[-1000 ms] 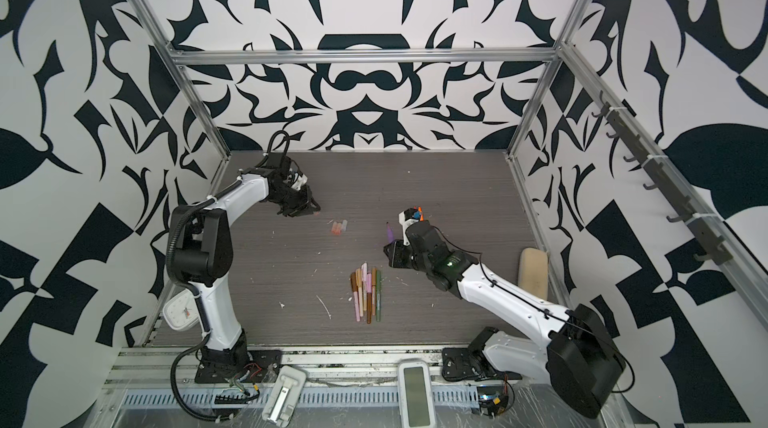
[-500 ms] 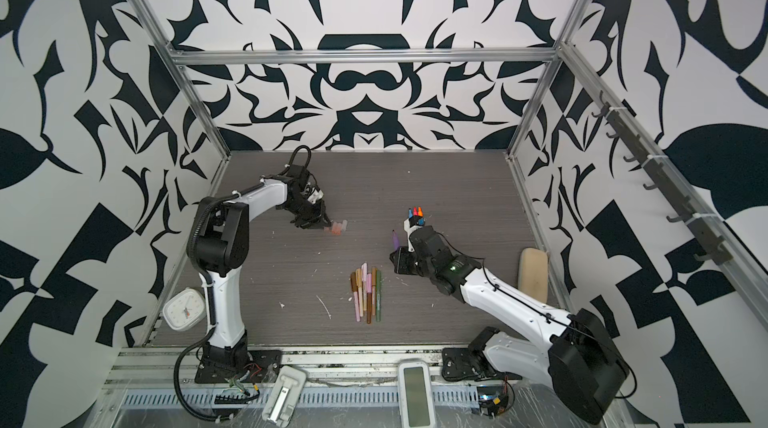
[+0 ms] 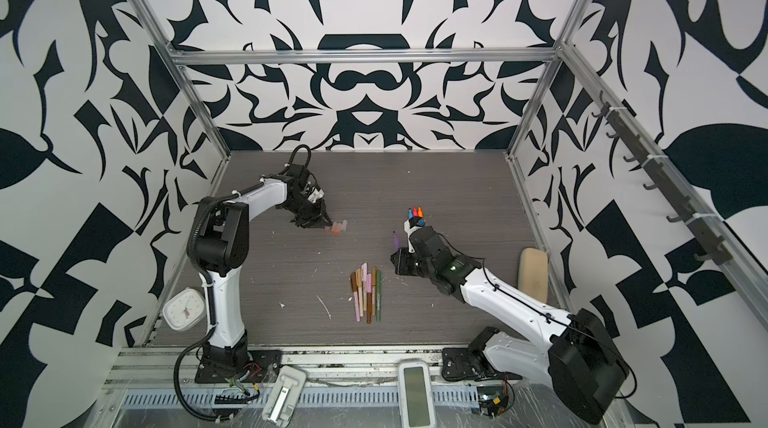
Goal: Open the pen caps
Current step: 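Lower the pink cap beside the other caps while the right carries the highlighter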
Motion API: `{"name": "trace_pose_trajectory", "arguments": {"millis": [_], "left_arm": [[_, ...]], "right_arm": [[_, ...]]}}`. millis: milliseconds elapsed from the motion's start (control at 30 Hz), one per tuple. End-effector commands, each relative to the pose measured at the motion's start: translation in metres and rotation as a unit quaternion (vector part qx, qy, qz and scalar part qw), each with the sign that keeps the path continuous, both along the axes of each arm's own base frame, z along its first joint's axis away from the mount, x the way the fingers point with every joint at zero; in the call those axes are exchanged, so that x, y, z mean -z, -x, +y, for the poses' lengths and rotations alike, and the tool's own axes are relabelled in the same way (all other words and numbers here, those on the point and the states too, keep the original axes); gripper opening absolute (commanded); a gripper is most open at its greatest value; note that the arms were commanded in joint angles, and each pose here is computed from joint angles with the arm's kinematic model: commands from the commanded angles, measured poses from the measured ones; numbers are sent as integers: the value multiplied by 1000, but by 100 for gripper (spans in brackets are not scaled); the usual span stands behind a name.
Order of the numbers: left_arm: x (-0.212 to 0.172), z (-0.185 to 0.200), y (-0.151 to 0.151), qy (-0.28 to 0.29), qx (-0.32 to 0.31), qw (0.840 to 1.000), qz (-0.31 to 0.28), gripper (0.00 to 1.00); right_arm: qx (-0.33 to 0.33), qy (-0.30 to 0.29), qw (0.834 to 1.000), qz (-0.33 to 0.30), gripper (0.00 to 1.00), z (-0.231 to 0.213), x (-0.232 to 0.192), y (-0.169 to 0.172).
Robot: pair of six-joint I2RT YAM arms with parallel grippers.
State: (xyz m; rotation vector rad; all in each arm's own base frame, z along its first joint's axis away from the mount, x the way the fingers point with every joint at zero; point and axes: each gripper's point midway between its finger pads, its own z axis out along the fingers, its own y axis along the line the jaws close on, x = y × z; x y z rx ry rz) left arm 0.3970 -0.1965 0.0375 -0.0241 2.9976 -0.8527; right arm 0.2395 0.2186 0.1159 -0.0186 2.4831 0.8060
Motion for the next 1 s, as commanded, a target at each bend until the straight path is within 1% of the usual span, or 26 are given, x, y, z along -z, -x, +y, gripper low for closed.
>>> {"name": "trace_pose_trajectory", "arguments": {"millis": [0,167,600,967], "left_arm": [[6,-2,3,4,7,1000,18,10],[5,-3,3,4,7,1000,17,17],[6,-2,3,1,6,1000,19,28],[4,-2,3,1,6,1000,16,29]], "right_arm": [[3,-10,1000,-25,0,0,-17,-7],[4,-9,1000,-25,0,-1,-18,-6],[4,-8,1000,-26,0,-3,-19,-4],[5,-9,1000,-28,0,-3,-21,-3]]}}
